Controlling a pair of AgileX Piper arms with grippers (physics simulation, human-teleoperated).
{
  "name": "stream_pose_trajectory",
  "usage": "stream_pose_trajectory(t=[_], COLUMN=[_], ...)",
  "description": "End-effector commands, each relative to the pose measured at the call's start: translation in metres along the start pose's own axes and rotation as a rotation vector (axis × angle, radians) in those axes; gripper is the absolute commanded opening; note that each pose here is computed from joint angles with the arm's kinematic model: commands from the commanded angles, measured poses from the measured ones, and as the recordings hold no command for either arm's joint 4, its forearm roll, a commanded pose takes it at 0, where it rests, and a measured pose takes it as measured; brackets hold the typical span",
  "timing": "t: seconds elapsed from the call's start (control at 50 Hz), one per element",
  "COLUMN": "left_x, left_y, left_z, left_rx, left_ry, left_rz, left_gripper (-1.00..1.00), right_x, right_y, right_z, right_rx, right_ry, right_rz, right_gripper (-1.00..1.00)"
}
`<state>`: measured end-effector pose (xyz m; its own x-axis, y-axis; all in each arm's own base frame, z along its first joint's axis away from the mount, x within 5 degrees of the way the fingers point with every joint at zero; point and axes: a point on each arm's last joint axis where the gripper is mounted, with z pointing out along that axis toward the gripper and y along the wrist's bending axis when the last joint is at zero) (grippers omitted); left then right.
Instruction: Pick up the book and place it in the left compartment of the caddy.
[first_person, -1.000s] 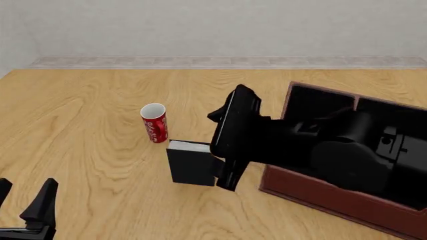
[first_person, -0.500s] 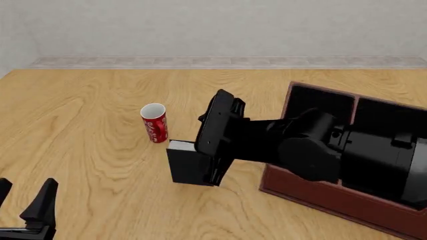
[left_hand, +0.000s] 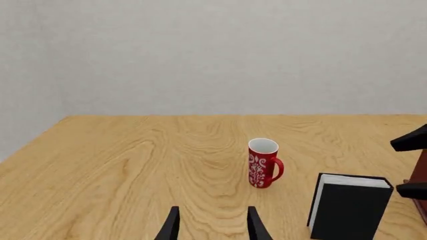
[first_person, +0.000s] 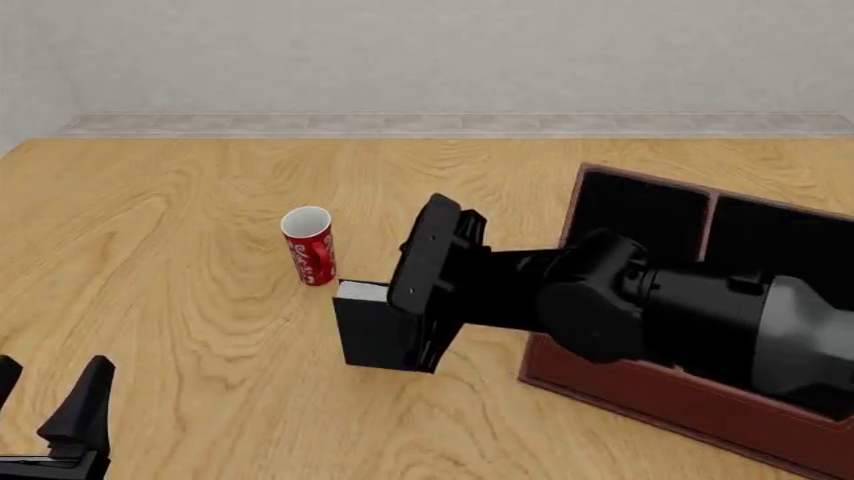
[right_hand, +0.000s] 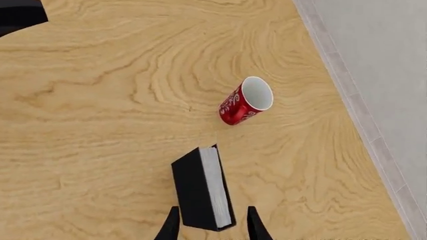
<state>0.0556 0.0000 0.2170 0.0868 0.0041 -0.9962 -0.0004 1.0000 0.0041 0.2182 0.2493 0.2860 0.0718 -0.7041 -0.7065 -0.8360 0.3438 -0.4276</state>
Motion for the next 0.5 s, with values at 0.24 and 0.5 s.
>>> stream_pose_trajectory(t=[0.24,0.5], left_x=[0.001,0.001], left_y=[0.000,0.000], left_z=[0.000,0.000], left_rx=[-0.001,-0.001], left_ry=[0.000,0.000], left_rz=[-0.001,-0.001], left_gripper=[1.00,1.00], right_x=[0.006,0.011], right_y=[-0.009,-0.006], right_z=[0.016,0.027], right_rx=[0.017,0.004], right_ry=[0.024,0.041], right_rz=[0.007,0.016], right_gripper=[1.00,1.00])
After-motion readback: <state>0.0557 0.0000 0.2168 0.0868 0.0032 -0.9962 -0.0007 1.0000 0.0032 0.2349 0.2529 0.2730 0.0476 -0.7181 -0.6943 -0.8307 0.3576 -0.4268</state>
